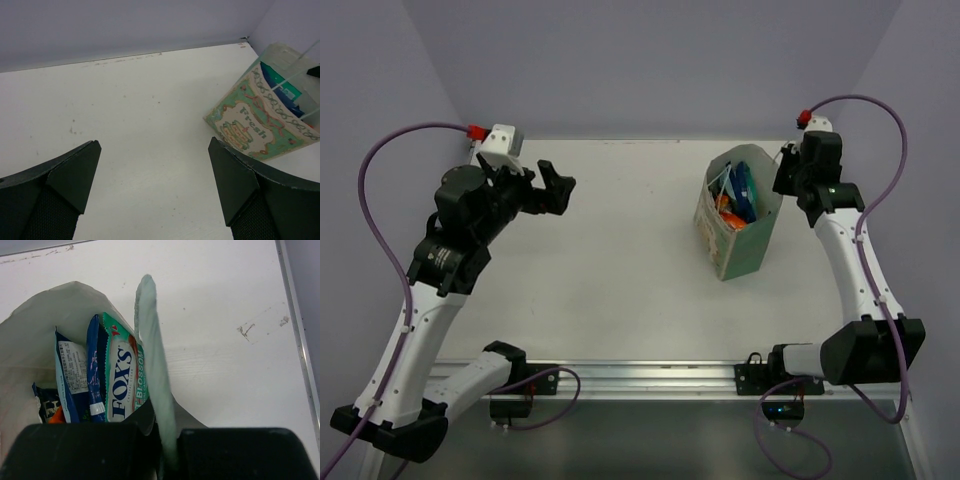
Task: Take the snacks out of the paper bag
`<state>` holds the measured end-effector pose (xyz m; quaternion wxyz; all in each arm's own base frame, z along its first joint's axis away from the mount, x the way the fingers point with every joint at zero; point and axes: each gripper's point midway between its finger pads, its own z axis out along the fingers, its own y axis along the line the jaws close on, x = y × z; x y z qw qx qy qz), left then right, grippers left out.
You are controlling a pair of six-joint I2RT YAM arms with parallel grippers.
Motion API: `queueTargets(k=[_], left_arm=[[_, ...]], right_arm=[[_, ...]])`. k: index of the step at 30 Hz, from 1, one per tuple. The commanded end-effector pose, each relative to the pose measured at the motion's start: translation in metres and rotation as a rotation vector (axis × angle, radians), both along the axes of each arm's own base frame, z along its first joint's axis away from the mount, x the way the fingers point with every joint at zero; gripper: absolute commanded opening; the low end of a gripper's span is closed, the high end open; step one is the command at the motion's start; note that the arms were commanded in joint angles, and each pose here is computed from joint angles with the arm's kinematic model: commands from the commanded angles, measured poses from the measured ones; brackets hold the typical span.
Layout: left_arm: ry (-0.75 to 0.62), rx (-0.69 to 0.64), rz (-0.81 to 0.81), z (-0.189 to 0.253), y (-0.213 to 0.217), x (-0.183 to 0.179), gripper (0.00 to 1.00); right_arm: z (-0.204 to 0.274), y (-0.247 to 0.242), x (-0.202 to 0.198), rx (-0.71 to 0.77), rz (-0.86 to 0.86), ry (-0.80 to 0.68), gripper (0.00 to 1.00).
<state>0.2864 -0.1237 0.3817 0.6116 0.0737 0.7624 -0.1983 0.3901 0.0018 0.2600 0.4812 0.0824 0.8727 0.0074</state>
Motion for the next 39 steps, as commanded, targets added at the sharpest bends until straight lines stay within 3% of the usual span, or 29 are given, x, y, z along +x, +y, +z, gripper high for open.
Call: queueTargets(k=[1, 4, 10, 18, 21, 26, 32, 39], left_arm=[[0.005, -0.142, -0.161, 0.025, -0.036, -0.007, 1.00], [0.048, -0.238, -0.264, 0.031, -0.061, -0.006, 1.00], [0.108, -0.308, -0.307, 0.041, -0.091, 0.008, 1.00], [0.227, -0.356, -0.385, 0.020, -0.175, 0.000, 0.98], [0.270, -0.409, -0.425, 0.008, -0.213, -0.007, 0.90], [0.337, -0.427, -0.444, -0.010, -0.257, -0.015, 0.87], [0.402, -0.417, -0.367, -0.043, -0.265, -0.006, 0.81], [0.454, -0.393, -0.274, -0.080, -0.273, 0.013, 0.66]], right_arm=[[0.059, 0.000, 0.004, -0.056, 0.029, -0.151, 0.00], [0.099, 0.000, -0.002, -0.117, 0.030, -0.243, 0.00], [0.151, 0.025, -0.016, -0.254, 0.055, -0.396, 0.00], [0.096, 0.068, -0.029, -0.232, 0.111, -0.369, 0.00], [0.072, 0.078, -0.032, -0.217, 0.150, -0.333, 0.00], [0.045, 0.100, -0.041, -0.148, 0.199, -0.300, 0.00], [0.052, 0.128, -0.060, -0.057, 0.288, -0.287, 0.00], [0.058, 0.144, -0.072, -0.002, 0.312, -0.284, 0.00]])
